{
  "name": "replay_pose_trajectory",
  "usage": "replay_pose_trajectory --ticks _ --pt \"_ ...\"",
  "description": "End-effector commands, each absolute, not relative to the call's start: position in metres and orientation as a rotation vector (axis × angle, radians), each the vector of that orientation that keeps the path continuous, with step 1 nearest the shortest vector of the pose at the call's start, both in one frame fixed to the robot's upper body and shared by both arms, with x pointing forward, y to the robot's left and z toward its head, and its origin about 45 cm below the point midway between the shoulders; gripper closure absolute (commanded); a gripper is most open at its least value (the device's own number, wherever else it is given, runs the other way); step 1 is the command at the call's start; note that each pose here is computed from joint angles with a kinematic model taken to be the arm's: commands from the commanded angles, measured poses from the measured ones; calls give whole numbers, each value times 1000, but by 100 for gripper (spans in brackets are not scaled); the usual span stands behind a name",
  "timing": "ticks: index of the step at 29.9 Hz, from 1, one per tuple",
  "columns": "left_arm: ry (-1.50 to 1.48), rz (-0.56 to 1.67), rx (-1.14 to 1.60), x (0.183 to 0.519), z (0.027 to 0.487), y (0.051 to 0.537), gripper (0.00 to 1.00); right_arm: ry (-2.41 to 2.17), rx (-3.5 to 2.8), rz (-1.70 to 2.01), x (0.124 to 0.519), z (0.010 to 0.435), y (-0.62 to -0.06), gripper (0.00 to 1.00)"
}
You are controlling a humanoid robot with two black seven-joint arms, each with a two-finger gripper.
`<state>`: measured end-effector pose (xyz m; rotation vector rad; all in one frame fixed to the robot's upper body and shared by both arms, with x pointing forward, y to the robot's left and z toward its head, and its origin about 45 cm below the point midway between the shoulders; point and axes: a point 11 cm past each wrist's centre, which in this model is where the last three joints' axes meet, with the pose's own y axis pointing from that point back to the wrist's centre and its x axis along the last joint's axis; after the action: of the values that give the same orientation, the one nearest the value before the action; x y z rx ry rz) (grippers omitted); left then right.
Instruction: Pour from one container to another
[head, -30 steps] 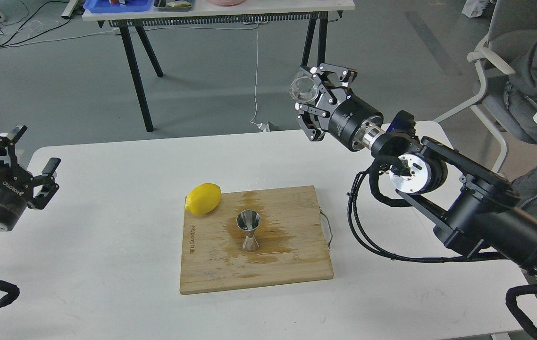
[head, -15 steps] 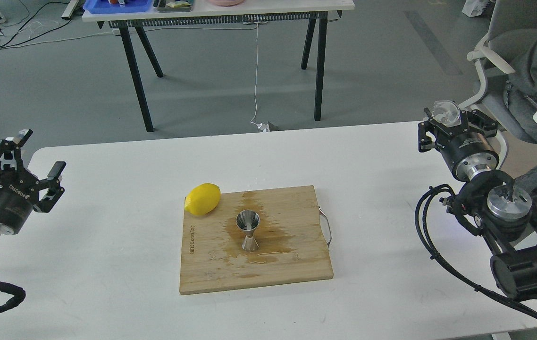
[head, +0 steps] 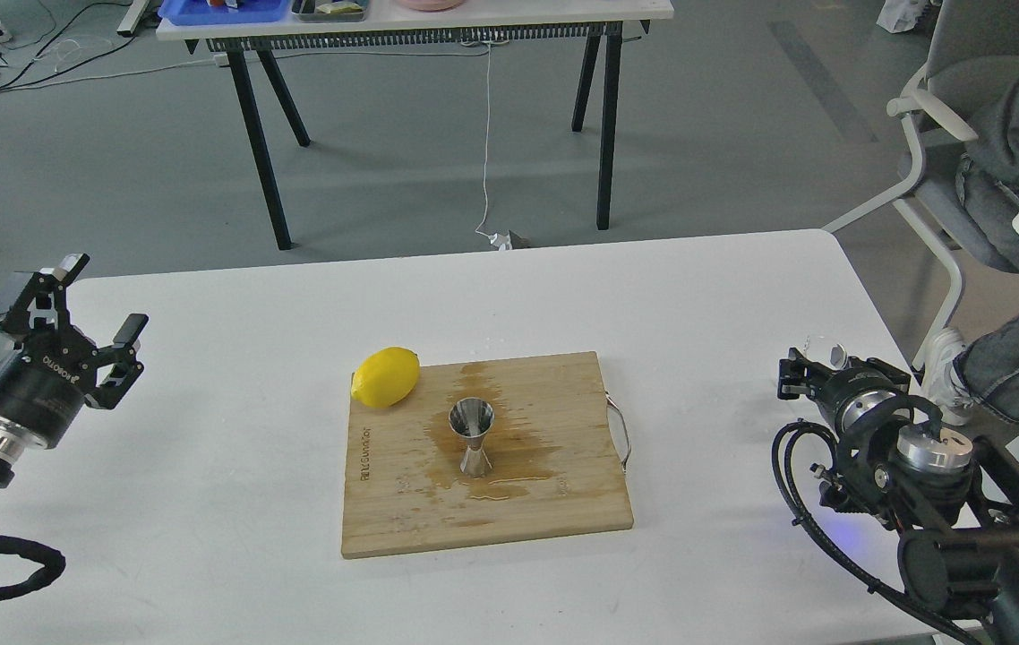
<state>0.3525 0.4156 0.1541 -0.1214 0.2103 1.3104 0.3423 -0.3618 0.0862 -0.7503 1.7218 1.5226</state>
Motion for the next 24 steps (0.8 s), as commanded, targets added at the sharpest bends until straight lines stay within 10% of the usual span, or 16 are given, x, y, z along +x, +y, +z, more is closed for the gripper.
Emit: replay_pose_trajectory --ticks 1,24 --pt "212 1311 -121 352 153 415 1 1732 -733 1531 340 81 -361 63" --pt "214 1311 -124 352 153 415 1 1771 -704 1586 333 68 -352 59"
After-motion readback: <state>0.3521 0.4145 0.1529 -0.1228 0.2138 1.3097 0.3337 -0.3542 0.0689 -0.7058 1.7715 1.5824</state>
